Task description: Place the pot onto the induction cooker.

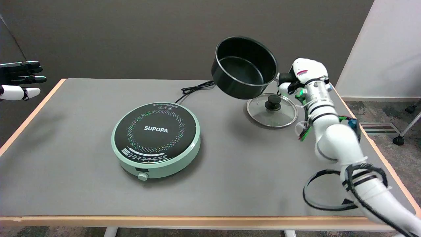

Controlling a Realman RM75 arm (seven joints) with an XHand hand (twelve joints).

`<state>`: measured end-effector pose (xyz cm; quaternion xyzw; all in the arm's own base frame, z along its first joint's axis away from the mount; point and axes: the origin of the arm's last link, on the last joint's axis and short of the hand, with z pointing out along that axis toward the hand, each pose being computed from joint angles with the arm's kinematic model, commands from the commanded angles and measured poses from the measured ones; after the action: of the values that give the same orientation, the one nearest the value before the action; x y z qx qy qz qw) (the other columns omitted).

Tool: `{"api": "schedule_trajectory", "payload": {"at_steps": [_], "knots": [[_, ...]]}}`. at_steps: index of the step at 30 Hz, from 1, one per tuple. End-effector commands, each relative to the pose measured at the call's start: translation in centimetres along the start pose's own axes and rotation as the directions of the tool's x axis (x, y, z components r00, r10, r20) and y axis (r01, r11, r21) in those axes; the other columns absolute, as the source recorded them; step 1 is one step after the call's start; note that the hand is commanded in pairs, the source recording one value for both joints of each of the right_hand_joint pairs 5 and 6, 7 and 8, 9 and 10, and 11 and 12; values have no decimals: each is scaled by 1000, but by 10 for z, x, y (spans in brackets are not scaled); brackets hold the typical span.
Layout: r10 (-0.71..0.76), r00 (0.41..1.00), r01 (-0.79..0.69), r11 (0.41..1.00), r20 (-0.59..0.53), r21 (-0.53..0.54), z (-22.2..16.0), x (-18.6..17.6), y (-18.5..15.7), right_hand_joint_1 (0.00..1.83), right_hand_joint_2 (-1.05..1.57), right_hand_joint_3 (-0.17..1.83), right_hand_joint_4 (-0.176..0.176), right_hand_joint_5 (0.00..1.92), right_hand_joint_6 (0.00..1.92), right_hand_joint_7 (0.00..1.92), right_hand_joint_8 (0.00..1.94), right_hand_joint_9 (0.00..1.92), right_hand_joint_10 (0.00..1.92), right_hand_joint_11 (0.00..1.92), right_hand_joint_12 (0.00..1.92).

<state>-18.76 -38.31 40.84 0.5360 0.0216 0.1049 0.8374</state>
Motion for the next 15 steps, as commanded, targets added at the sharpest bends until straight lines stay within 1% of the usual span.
{"api": "schedule_trajectory", "payload": {"at_steps": [1, 7, 15], "knots": [[85, 996, -84, 968, 3, 237, 54, 48, 33, 959, 1377, 813, -60, 1900, 1900, 1900, 1900, 1900, 1900, 1900, 1900], [104, 994, -112, 933, 40, 341, 57, 51, 16, 959, 1375, 815, -60, 1901, 1901, 1901, 1901, 1901, 1901, 1901, 1901], [90, 991, -127, 838, 96, 531, 46, 54, -24, 959, 1374, 819, -60, 1904, 1904, 1904, 1904, 1904, 1904, 1904, 1904]]}}
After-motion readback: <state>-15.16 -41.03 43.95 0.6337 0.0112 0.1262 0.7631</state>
